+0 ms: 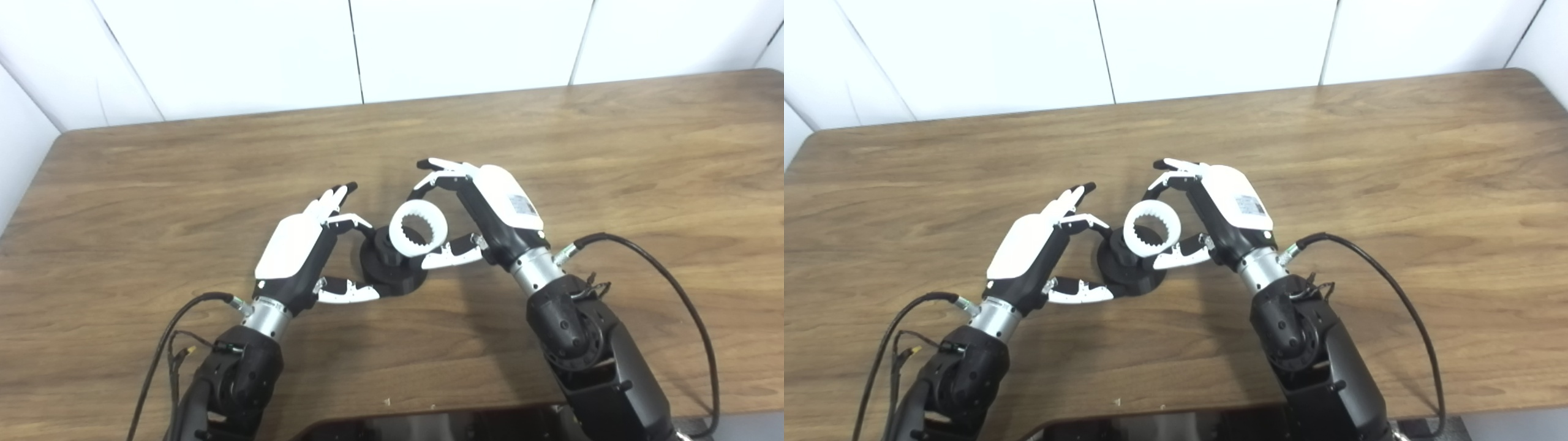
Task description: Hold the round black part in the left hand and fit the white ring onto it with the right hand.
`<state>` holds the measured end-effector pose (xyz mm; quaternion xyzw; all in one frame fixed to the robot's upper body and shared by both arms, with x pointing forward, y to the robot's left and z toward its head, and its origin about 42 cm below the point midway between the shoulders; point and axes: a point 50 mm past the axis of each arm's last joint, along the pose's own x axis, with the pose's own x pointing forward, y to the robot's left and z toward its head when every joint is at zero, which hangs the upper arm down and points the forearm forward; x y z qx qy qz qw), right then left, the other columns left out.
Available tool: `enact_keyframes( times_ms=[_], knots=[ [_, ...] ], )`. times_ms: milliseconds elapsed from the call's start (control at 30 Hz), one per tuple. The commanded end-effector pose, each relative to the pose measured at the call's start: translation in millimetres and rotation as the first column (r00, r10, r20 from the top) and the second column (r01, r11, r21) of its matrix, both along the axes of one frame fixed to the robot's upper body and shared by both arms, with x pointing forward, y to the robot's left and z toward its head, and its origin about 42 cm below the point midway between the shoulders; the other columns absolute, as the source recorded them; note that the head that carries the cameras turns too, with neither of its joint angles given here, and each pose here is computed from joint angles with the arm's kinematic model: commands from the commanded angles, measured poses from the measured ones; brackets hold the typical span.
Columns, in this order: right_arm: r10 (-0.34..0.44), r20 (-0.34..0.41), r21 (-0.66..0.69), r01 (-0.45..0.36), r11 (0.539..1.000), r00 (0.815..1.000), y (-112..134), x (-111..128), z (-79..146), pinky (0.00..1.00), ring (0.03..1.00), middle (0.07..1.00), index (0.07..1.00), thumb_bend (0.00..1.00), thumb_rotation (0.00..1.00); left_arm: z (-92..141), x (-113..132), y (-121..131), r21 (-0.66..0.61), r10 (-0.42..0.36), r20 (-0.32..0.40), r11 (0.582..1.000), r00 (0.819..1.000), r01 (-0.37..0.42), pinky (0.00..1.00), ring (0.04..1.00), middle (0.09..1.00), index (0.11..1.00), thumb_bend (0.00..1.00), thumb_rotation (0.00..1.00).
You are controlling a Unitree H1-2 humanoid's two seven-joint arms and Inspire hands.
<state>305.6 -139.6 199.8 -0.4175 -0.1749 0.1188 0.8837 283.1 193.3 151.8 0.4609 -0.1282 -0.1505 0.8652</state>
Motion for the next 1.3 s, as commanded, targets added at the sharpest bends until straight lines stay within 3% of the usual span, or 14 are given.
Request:
enact_keyframes(
  times_ms=[0,467,1000,1267],
  knots=[
    [0.020,0.070,0.014,-0.021,1.000,0.997,9,7,13,0.87,0.854,0.849,0.492,0.52,0.16,9,1,-3,0.008,-0.018,0.037,1.000,0.999,0.018,0.98,1.000,1.000,0.581,0.90,0.31],
    [0.048,0.055,0.026,-0.049,0.998,0.997,20,8,6,0.87,0.850,0.852,0.492,0.52,0.16,9,-1,-5,0.004,-0.019,0.038,1.000,0.999,0.019,0.97,1.000,1.000,0.583,0.90,0.31],
    [0.085,0.087,0.005,-0.085,0.996,0.993,28,4,26,0.89,0.859,0.862,0.493,0.52,0.16,7,1,-8,0.006,-0.014,0.029,1.000,0.999,0.014,0.96,1.000,1.000,0.576,0.90,0.31],
    [0.101,0.056,-0.052,-0.098,0.994,0.993,27,8,15,0.88,0.845,0.859,0.493,0.52,0.16,8,-1,-9,0.009,-0.017,0.035,1.000,0.999,0.017,0.95,1.000,1.000,0.578,0.90,0.32]
  ],
)
